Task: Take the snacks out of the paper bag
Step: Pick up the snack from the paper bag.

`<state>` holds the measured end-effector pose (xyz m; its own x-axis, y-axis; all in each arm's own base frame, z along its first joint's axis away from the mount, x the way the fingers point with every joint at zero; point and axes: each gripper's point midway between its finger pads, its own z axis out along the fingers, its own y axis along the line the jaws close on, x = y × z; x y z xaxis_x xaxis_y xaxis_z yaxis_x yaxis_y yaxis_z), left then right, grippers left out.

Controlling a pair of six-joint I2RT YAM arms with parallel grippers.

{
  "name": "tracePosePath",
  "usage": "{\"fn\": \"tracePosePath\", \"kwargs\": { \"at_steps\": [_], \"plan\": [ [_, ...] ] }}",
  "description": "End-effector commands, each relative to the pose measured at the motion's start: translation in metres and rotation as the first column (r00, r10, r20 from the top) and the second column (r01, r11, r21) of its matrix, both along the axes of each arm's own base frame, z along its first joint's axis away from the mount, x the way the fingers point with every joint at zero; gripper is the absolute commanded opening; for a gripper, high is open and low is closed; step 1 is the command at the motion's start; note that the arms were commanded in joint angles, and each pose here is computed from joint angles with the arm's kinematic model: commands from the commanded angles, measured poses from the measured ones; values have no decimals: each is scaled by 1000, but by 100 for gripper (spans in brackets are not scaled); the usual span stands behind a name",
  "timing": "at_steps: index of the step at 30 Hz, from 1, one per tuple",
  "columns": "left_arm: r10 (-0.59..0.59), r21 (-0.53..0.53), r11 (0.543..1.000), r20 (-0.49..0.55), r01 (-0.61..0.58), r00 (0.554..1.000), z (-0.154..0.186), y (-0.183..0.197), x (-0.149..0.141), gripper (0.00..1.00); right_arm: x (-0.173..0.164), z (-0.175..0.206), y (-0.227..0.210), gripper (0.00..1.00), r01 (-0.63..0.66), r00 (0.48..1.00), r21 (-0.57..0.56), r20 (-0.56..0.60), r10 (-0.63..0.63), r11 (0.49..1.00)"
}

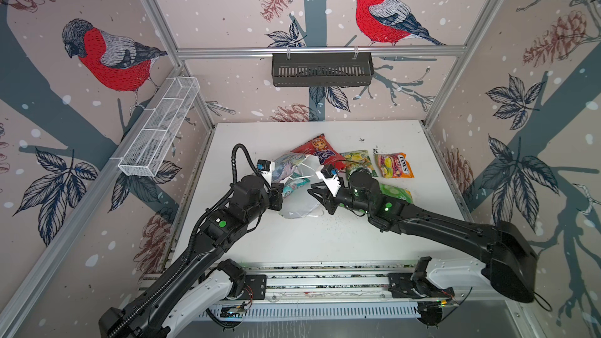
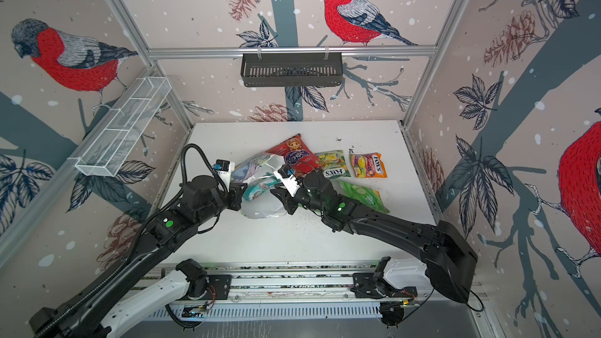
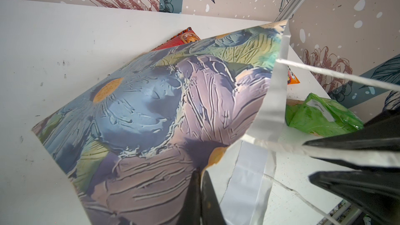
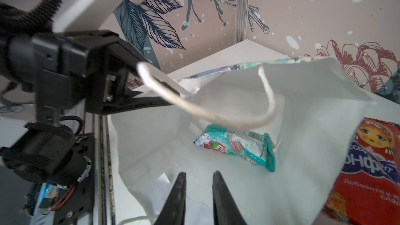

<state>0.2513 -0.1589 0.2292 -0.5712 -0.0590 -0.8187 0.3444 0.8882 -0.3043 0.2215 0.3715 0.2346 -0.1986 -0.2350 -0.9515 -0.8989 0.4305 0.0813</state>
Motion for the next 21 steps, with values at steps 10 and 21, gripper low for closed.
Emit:
{"fn": "tracePosePath", "kwargs": {
  "at_steps": [10, 21],
  "plan": [
    [52, -45, 998, 57, -50, 997, 22, 3, 9, 0, 6, -38, 38, 24, -51, 967, -319, 222, 126, 946],
    [82, -55, 995, 62, -79, 995, 24, 5, 13, 0, 13, -113, 39, 26, 11, 966, -532, 223, 127, 847]
  ]
}}
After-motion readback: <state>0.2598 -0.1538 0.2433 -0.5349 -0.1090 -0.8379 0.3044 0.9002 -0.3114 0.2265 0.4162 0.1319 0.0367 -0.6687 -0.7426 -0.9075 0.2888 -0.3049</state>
